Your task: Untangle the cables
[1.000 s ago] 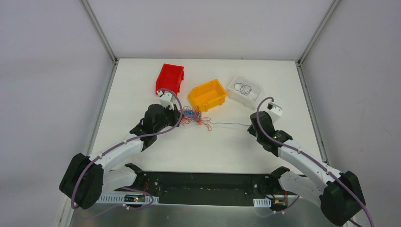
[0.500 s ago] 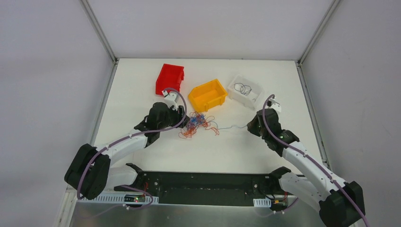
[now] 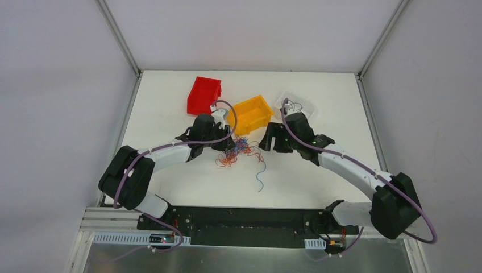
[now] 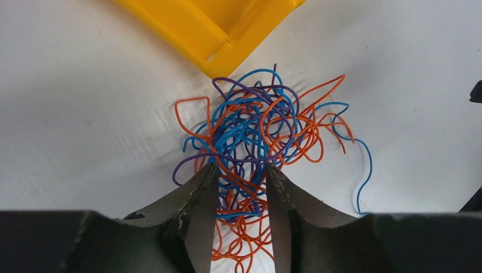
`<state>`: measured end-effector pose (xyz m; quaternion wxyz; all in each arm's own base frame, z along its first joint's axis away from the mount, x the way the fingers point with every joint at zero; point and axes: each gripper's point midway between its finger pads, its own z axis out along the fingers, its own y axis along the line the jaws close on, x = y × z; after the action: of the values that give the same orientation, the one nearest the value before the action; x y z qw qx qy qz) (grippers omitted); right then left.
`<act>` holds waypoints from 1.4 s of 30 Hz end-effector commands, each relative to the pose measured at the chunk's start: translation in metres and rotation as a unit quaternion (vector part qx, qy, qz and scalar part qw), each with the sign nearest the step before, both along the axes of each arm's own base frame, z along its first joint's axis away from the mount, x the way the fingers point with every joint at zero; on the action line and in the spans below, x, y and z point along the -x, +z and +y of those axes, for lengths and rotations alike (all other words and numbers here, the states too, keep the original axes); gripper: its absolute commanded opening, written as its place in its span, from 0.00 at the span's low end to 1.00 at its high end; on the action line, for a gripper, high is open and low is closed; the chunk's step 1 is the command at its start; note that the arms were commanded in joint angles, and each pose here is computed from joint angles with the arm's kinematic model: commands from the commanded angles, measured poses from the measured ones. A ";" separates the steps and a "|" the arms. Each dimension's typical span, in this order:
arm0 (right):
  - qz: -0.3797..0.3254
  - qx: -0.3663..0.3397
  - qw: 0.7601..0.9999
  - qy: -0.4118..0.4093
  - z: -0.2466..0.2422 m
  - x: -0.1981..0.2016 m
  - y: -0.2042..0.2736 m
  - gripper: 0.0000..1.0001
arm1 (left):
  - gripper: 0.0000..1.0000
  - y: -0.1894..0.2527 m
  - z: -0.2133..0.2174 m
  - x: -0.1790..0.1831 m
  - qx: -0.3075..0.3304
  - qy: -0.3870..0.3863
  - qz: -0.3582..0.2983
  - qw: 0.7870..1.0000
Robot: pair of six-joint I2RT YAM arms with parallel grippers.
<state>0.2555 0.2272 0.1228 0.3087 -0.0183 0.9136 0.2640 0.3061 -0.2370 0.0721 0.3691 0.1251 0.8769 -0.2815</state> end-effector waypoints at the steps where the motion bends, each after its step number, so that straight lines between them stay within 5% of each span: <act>1: -0.027 -0.013 0.998 0.057 0.035 -0.018 0.014 0.74 | 0.26 0.007 -0.017 0.005 0.023 -0.040 0.024 0.999; 4: -0.014 -0.024 0.997 0.072 0.051 -0.027 0.001 0.76 | 0.00 0.008 -0.024 0.008 0.031 -0.063 0.030 0.997; 15: 0.017 -0.035 0.993 0.112 0.075 -0.030 -0.040 0.71 | 0.00 0.038 -0.036 0.021 0.083 -0.116 -0.018 0.990; 22: 0.022 -0.013 0.996 0.088 0.061 -0.026 -0.045 0.09 | 0.00 0.047 -0.024 0.015 0.076 -0.080 -0.053 0.993; 24: 0.012 0.005 0.998 0.056 0.046 -0.029 -0.043 0.00 | 0.00 0.046 -0.011 0.010 0.058 -0.045 -0.065 0.995; 36: -0.048 0.045 0.992 -0.104 -0.051 -0.028 -0.009 0.00 | 0.00 0.054 0.020 0.004 0.027 0.029 -0.109 0.993; 42: -0.084 0.094 0.943 -0.309 -0.136 -0.036 0.016 0.00 | 0.00 0.044 0.053 -0.005 -0.028 0.115 -0.100 0.988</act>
<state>0.2868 0.1553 0.1200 0.3921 0.0950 0.9012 0.1581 0.2969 -0.2094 0.1082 0.4489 0.1038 0.8486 -0.2600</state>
